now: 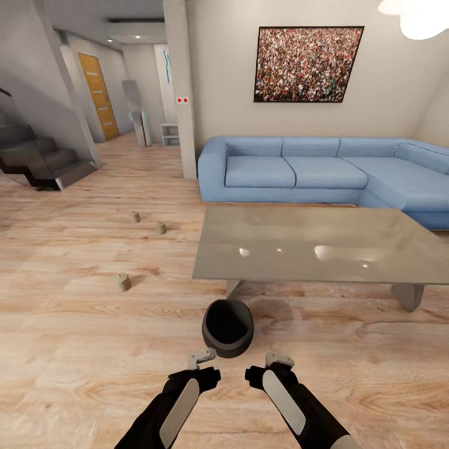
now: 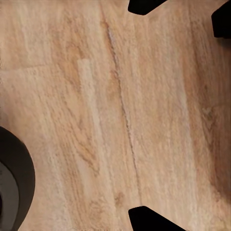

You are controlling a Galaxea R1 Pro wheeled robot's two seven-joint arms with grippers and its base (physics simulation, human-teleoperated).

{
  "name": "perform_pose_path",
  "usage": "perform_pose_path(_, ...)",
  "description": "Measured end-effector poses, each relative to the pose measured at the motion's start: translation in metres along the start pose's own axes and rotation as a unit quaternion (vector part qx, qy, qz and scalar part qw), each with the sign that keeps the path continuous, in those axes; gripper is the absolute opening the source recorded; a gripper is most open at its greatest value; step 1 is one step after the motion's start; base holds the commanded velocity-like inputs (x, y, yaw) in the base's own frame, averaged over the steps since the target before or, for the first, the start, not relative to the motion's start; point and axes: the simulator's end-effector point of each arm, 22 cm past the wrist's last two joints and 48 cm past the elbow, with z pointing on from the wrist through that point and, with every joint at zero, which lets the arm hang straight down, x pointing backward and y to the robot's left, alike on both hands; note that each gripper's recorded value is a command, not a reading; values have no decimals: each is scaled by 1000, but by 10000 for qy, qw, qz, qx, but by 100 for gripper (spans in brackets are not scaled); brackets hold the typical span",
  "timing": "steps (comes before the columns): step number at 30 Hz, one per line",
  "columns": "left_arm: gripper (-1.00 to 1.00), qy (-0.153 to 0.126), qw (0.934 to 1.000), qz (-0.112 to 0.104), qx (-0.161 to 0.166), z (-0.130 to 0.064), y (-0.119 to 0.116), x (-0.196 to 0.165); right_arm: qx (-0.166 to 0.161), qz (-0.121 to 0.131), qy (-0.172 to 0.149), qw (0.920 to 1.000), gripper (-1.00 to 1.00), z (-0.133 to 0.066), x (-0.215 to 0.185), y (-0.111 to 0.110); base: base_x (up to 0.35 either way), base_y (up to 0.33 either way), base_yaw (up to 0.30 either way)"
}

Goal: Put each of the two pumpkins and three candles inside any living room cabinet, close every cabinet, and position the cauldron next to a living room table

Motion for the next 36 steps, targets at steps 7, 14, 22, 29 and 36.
perform_pose_path(7,100,23,9995,-305,-81,-10,12,-12,3,5,7,10000,100,-13,-6,1,0,0,0)
perform_pose_path(14,100,637,9941,-666,-567,-5,73,14,65,-59,32,10000,100,-25,-10,-3,0,0,0)
perform_pose_path(22,100,889,9839,-803,-1328,2,143,63,191,-84,149,9997,100,-28,0,-16,0,0,0)
perform_pose_path(29,100,725,9761,-915,-1831,4,191,85,646,174,214,9975,100,-9,40,-69,0,0,0)
perform_pose_path(36,100,515,9735,-1008,-1988,4,203,89,931,378,209,9947,100,2,60,-91,0,0,53)
